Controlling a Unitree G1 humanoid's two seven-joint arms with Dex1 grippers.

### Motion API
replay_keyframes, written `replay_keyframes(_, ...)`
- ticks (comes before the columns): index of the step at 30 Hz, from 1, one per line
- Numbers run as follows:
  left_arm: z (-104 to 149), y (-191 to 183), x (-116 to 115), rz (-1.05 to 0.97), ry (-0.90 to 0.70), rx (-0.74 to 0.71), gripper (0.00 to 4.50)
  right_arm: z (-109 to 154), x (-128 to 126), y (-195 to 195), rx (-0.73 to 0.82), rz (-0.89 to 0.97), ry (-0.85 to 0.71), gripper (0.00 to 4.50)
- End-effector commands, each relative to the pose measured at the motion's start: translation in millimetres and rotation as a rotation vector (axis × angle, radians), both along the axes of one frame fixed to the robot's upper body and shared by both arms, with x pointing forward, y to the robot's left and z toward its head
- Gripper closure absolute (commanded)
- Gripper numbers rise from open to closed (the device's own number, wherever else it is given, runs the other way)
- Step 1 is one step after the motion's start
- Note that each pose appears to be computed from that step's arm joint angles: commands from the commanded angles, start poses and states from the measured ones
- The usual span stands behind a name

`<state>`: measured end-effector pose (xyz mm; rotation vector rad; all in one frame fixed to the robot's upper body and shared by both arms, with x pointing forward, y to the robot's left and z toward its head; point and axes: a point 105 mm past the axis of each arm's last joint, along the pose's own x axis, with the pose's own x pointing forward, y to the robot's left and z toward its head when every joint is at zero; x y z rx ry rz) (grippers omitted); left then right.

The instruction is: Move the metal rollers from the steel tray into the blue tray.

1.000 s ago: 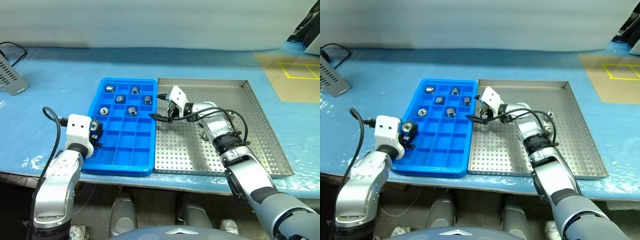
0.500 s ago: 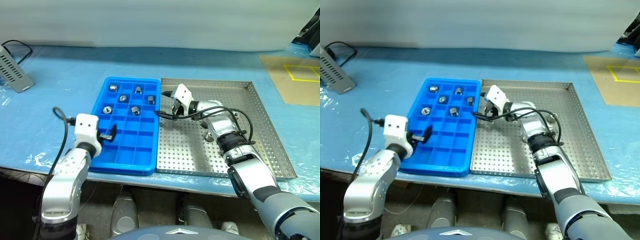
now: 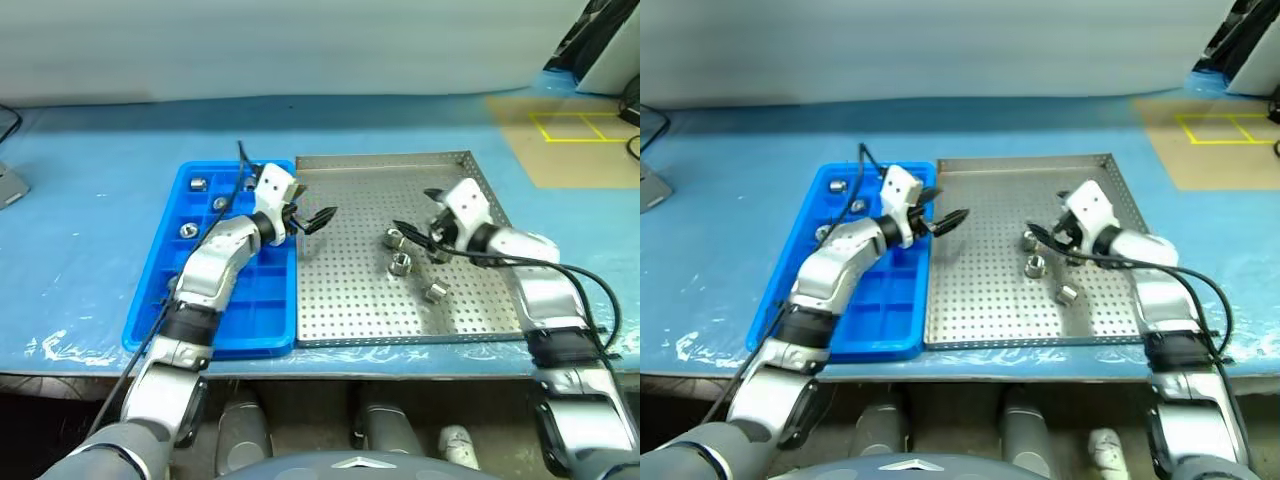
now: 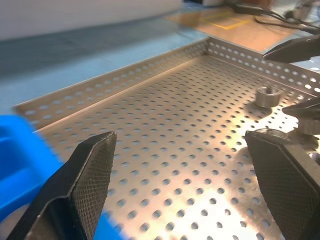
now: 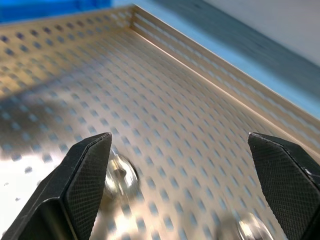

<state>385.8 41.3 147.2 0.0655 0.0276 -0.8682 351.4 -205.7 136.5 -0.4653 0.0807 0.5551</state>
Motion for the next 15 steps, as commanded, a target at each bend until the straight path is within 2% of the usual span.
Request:
replay_keyframes(1, 6, -24, 9, -0.070, -0.026, 0.004, 0.17, 22, -20, -19, 0.005, -0.095, -0.073, 0.00)
replay_keyframes(8, -9, -42, 33, -0.031, 0.088, -0.006, 0.17, 20, -57, -42, 0.010, -0.253, -0.070, 0.00)
replay_keyframes(15, -14, -47, 37, -0.044, 0.131, -0.011, 0.17, 12, -74, -52, -0.015, -0.331, -0.048, 0.00)
